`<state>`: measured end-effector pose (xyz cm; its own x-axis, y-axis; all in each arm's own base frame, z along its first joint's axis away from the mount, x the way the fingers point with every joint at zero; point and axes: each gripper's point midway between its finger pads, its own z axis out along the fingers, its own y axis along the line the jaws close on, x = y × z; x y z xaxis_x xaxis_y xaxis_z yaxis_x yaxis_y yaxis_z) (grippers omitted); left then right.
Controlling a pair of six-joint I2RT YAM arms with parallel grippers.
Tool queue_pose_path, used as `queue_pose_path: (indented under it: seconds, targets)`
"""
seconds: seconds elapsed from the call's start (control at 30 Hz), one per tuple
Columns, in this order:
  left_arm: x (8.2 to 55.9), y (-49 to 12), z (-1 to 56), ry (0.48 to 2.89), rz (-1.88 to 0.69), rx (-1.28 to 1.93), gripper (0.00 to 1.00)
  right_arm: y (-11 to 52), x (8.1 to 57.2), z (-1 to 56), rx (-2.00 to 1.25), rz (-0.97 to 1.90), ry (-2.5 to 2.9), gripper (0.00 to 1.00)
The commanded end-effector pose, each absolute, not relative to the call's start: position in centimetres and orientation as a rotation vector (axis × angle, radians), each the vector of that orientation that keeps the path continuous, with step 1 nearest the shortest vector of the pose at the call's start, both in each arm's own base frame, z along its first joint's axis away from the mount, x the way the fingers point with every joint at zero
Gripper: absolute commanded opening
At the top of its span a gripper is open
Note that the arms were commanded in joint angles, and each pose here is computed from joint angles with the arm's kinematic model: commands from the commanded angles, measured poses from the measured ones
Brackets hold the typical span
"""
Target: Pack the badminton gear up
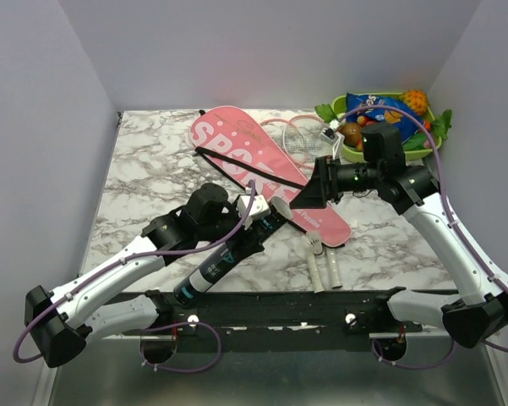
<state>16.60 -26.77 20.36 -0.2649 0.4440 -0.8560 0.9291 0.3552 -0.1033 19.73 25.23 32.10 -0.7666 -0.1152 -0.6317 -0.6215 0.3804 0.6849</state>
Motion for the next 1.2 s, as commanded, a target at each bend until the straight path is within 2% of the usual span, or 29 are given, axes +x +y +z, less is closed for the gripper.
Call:
queue_pose_path:
  seconds: [0.0, 0.27, 0.47, 0.6, 1.17]
  targets:
    - [16.0, -26.9, 21.3, 1.740, -0.776, 1.228, 0.00, 26.4, 18.5, 32.3, -0.673, 1.456, 2.139, 0.78]
    - [16.2, -26.1, 19.8, 1.724, -0.675, 1.218, 0.00, 27.3, 17.5, 31.4, -0.686, 1.498, 2.180, 0.68]
    - [17.3, -25.8, 19.6, 1.705, -0.589, 1.173, 0.00, 28.0, 16.4, 30.0, -0.700, 1.509, 2.226, 0.66]
    - [17.4, -25.9, 19.7, 1.698, -0.588, 1.166, 0.00, 28.5, 16.3, 29.3, -0.698, 1.503, 2.249, 0.59]
    - [17.0, -26.5, 19.8, 1.683, -0.591, 1.181, 0.00, 29.2, 18.2, 29.0, -0.738, 1.400, 2.268, 0.56]
